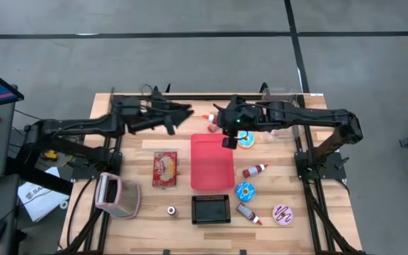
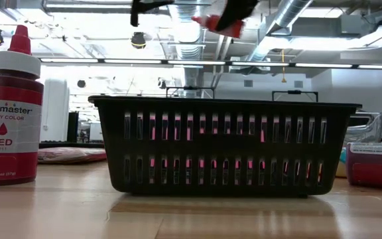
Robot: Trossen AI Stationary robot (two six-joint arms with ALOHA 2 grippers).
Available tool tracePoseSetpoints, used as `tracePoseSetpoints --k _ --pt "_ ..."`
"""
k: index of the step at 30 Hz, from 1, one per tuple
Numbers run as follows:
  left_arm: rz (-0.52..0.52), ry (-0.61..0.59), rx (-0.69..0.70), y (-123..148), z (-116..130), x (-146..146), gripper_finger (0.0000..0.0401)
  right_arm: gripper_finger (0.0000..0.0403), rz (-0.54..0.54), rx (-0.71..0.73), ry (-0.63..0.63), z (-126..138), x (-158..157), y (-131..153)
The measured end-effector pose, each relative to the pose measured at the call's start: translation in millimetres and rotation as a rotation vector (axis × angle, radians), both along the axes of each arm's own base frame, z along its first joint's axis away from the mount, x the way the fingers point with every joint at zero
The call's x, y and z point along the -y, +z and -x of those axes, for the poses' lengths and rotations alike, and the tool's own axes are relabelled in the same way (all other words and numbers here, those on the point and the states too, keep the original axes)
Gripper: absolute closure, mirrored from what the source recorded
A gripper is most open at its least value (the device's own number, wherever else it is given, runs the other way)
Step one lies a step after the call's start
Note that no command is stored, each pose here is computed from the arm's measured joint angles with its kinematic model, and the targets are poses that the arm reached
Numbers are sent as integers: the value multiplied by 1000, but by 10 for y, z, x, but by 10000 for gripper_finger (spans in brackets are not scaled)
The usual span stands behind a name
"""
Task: Pick & Place Food Item
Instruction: Put the left orange food coloring bottle into the transparent bin
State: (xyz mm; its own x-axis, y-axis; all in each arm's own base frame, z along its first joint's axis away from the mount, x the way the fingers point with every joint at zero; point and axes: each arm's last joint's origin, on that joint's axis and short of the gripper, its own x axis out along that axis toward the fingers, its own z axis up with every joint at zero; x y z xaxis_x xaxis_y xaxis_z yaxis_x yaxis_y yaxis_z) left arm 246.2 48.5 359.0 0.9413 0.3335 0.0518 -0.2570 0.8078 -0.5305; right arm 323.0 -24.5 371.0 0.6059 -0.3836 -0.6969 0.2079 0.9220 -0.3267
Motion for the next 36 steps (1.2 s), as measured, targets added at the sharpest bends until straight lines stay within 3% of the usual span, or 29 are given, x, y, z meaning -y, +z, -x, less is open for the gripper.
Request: tracePoseSetpoints --k 4,10,16,28,36 --pt "-13 59 -48 84 272 -64 190 281 -71 -63 -154 286 174 58" --pt "-5 110 -143 50 473 -75 198 279 -179 -30 -553 905 574 153" --pt "21 133 -188 -115 469 -82 202 279 -291 -58 -900 1430 891 -168" --pt "79 138 -240 -425 449 -88 202 279 -447 -41 -1149 1837 1187 -1023" --pt "82 139 -235 -431 448 -88 205 279 -454 -60 -1221 1888 1363 -1305"
